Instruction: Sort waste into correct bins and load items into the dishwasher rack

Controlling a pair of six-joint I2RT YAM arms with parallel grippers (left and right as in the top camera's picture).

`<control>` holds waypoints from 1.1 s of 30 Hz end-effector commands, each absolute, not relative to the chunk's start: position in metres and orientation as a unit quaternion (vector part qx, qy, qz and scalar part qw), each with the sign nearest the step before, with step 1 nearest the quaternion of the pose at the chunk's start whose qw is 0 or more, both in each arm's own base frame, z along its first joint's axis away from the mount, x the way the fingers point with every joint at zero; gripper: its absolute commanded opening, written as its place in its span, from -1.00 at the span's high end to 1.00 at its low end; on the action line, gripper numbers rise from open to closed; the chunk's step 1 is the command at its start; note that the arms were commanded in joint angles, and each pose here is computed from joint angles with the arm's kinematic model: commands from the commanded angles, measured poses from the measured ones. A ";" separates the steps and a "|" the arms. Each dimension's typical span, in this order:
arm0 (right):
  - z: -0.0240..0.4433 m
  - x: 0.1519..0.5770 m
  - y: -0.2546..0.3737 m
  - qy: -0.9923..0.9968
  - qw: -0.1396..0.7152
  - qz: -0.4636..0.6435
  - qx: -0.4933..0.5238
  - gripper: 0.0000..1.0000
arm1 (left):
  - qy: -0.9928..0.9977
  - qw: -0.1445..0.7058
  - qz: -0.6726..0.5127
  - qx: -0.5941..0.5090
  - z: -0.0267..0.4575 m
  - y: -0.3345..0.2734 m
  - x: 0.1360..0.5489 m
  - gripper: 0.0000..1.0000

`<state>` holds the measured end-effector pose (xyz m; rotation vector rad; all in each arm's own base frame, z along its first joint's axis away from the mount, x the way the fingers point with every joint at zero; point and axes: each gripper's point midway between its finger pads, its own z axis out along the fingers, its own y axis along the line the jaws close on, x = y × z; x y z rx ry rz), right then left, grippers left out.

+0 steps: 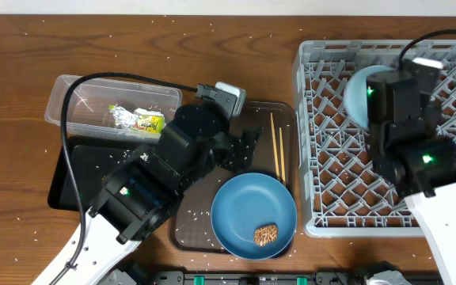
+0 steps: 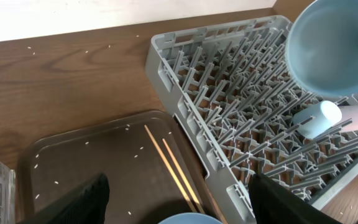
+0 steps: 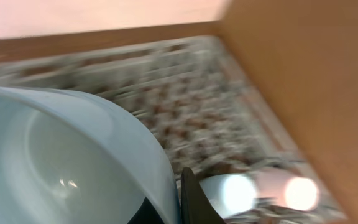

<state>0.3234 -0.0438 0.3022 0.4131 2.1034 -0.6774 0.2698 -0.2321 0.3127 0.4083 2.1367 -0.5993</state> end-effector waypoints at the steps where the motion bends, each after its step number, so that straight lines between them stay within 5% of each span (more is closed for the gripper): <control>1: 0.315 0.314 -0.082 0.790 0.410 -0.407 0.203 0.97 | 0.848 0.438 -0.249 0.165 0.323 -0.232 0.267 -0.46; 11: 0.284 0.341 -0.111 0.750 0.351 -0.516 0.220 0.97 | 0.853 0.430 -0.244 0.166 0.319 -0.230 0.265 -0.76; 33: 0.212 0.391 -0.153 0.722 0.244 -0.619 0.189 0.98 | 0.862 0.415 -0.235 0.168 0.311 -0.227 0.262 -0.80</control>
